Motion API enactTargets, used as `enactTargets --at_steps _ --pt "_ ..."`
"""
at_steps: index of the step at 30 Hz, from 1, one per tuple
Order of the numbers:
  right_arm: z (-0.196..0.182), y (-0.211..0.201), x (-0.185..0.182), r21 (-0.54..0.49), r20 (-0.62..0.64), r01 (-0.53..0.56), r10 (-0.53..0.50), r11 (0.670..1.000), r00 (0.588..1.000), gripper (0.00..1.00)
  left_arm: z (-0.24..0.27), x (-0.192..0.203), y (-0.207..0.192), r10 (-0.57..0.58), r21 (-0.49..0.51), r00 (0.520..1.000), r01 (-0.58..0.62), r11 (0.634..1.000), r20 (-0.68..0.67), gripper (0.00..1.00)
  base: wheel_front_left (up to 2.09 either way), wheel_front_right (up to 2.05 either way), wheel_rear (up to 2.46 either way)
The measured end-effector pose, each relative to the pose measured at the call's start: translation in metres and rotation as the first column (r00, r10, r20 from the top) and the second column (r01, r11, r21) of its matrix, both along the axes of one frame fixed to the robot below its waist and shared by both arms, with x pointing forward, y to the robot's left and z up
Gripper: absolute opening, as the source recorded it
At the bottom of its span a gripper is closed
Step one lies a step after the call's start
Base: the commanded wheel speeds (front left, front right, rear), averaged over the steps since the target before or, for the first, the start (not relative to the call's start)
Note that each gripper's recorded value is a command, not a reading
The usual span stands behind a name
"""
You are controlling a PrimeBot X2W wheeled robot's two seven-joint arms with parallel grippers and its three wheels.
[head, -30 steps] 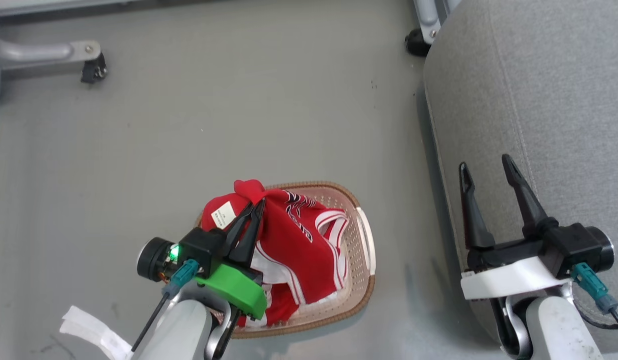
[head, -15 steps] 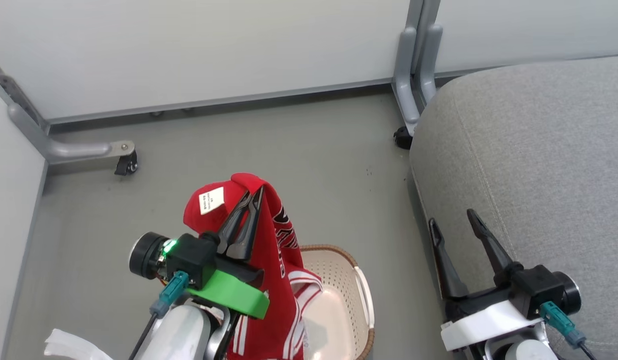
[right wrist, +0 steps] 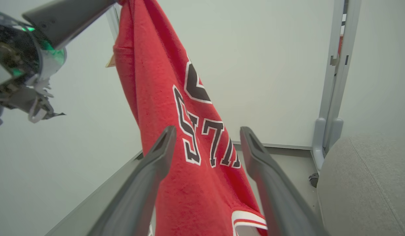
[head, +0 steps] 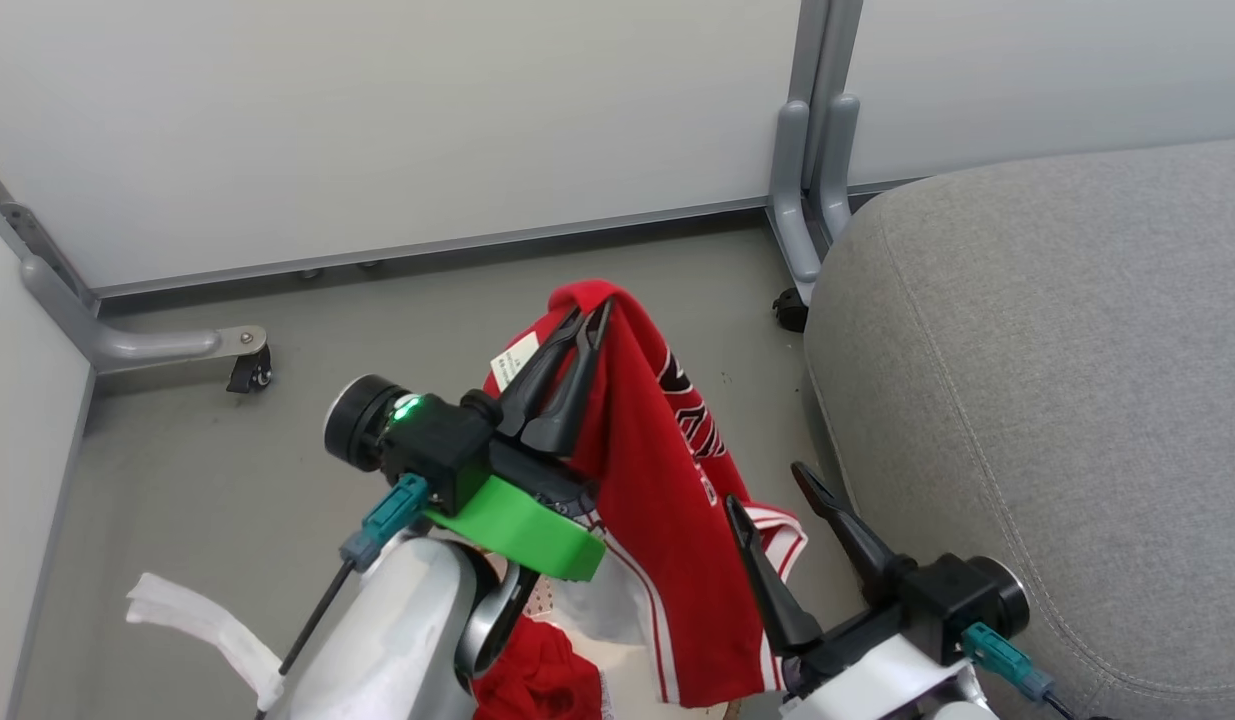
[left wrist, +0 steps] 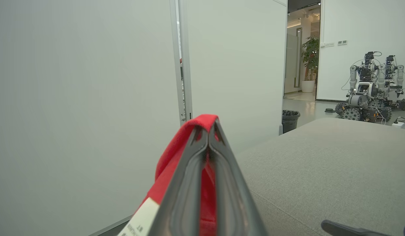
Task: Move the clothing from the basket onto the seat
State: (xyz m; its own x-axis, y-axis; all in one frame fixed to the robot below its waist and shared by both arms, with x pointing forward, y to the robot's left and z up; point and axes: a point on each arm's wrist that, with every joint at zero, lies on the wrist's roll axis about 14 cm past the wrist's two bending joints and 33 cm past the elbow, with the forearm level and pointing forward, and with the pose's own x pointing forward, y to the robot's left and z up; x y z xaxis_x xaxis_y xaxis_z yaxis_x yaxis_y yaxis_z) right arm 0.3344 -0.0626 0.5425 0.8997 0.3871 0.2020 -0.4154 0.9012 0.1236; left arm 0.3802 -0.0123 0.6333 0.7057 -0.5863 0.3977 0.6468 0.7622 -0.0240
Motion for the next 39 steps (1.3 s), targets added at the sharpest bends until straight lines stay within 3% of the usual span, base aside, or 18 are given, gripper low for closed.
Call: enactTargets --at_steps 11,17,18,19,20,29,36,37,38,39 --pt "0.005 0.013 0.019 -0.023 0.012 -0.042 0.043 0.999 0.999 1.0 0.031 -0.02 -0.046 -0.142 0.029 0.988 0.141 0.99 0.061 0.0 0.0 0.0 0.0" --pt "0.005 0.01 0.029 -0.019 0.008 -0.032 0.032 0.999 0.999 1.0 0.018 -0.017 -0.055 -0.163 0.075 0.987 0.163 0.984 -0.016 0.0 0.0 0.0 0.0" --pt "0.002 0.011 0.029 -0.021 -0.003 -0.036 0.036 0.999 0.999 0.89 0.013 -0.016 -0.056 -0.161 0.082 0.986 0.164 0.983 -0.038 0.0 0.0 0.0 0.0" --pt "-0.001 0.012 0.029 -0.021 -0.014 -0.039 0.039 0.999 0.999 0.31 0.008 -0.014 -0.056 -0.16 0.09 0.985 0.165 0.982 -0.063 0.0 0.0 0.0 0.0" --pt "-0.005 0.013 0.029 -0.017 -0.026 -0.044 0.044 0.999 0.999 0.0 0.003 -0.012 -0.055 -0.157 0.095 0.984 0.165 0.982 -0.088 0.0 0.0 0.0 0.0" --pt "-0.027 0.014 0.028 -0.019 -0.095 -0.048 0.046 0.999 0.994 0.0 -0.03 -0.002 -0.047 -0.135 0.129 0.966 0.167 0.977 -0.222 0.0 0.0 0.0 0.0" --pt "-0.022 0.004 0.032 -0.019 -0.077 -0.013 0.011 1.0 0.997 0.0 -0.04 0.0 -0.044 -0.126 0.155 0.959 0.169 0.973 -0.252 0.0 0.0 0.0 0.0" --pt "-0.02 0.002 0.033 -0.02 -0.072 -0.008 0.006 1.0 0.997 0.0 -0.041 0.001 -0.044 -0.123 0.156 0.959 0.167 0.974 -0.255 0.47 0.0 0.0 0.0" --pt "-0.019 0.001 0.033 -0.021 -0.068 -0.004 0.003 1.0 0.998 0.0 -0.043 0.001 -0.043 -0.118 0.162 0.958 0.164 0.973 -0.26 0.8 0.0 0.0 0.0" --pt "-0.018 -0.001 0.033 -0.019 -0.064 0.002 -0.003 1.0 0.998 0.0 -0.045 0.002 -0.042 -0.111 0.168 0.957 0.16 0.973 -0.267 1.0 0.0 0.0 0.0"
